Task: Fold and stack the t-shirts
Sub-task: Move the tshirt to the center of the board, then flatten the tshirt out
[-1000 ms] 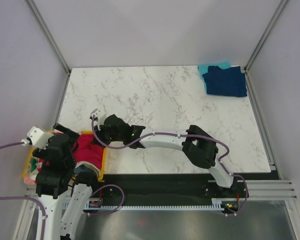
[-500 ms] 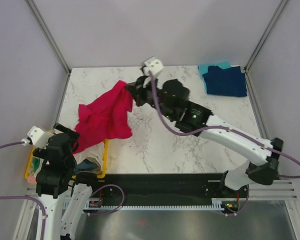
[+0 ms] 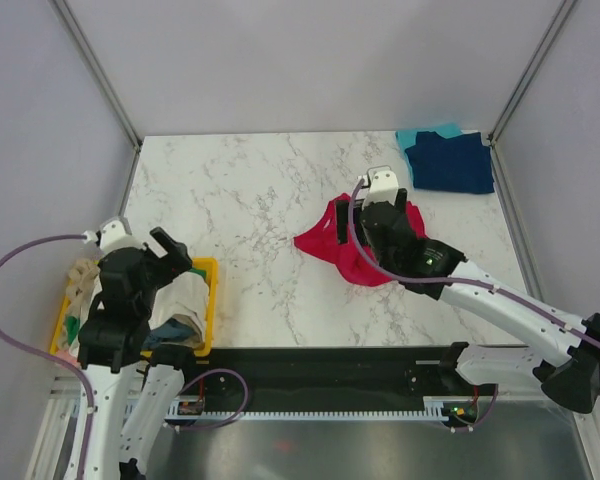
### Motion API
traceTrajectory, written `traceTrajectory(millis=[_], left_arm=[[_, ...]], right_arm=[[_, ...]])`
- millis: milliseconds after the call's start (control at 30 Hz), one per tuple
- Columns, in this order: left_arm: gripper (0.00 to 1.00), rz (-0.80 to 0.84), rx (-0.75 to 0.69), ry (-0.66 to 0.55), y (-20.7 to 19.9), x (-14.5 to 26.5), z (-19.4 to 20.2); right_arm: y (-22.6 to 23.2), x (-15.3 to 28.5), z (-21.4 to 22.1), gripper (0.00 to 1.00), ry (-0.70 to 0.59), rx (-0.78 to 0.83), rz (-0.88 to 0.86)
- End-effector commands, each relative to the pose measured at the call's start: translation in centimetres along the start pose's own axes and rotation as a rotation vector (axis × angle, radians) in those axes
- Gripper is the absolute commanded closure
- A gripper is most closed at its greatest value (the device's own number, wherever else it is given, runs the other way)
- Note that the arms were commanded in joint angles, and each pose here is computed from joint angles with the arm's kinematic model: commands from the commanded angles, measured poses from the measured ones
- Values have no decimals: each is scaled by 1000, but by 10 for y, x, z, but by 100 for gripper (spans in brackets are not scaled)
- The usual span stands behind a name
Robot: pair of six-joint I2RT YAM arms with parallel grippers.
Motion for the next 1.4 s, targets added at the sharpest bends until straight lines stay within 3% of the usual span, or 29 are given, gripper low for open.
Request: traceTrajectory(millis=[0,100,167,200,267,333,433,567,767,1133,1367], left_arm=[[0,278,-141,194,-43,-11,15],[0,348,-140,377,-64,-25,36],[2,393,-135,436,-81,-31,46],[3,403,-188,522,-93,-35,69],[3,376,-263,499,-112,-43,83],[3,368,-373,590,-133,-50,124],[19,400,-352,702,-159,-69,163],[32,518,-244,791,-194,-92,202],[36,565,-212,939,-222,-116,256],[41,514,-189,987,-233,-140,296],[57,499,-187,982,-236,-146,303]], right_arm=[[-35,16,0,2,0,-65,114],[-48,13,10,2,33,-57,150],[-53,6,23,2,83,-61,148],[-53,3,29,2,101,-77,136],[-57,-6,48,2,158,-109,95],[-66,-14,68,2,212,-155,92],[-67,-17,90,2,259,-206,27],[-66,-3,92,2,234,-245,-47],[-64,22,97,2,206,-271,-110],[-61,27,116,2,247,-255,-130],[-60,27,122,2,265,-243,-129]])
Point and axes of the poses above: each gripper's point midway between its finger pads, its own x axis back along the fingers, its own y axis along the line the jaws close on, z = x × y, the point moved 6 cm from there along x, back along the fingers, and after that the axes turned 15 degrees about x, right-handed, at the moved point
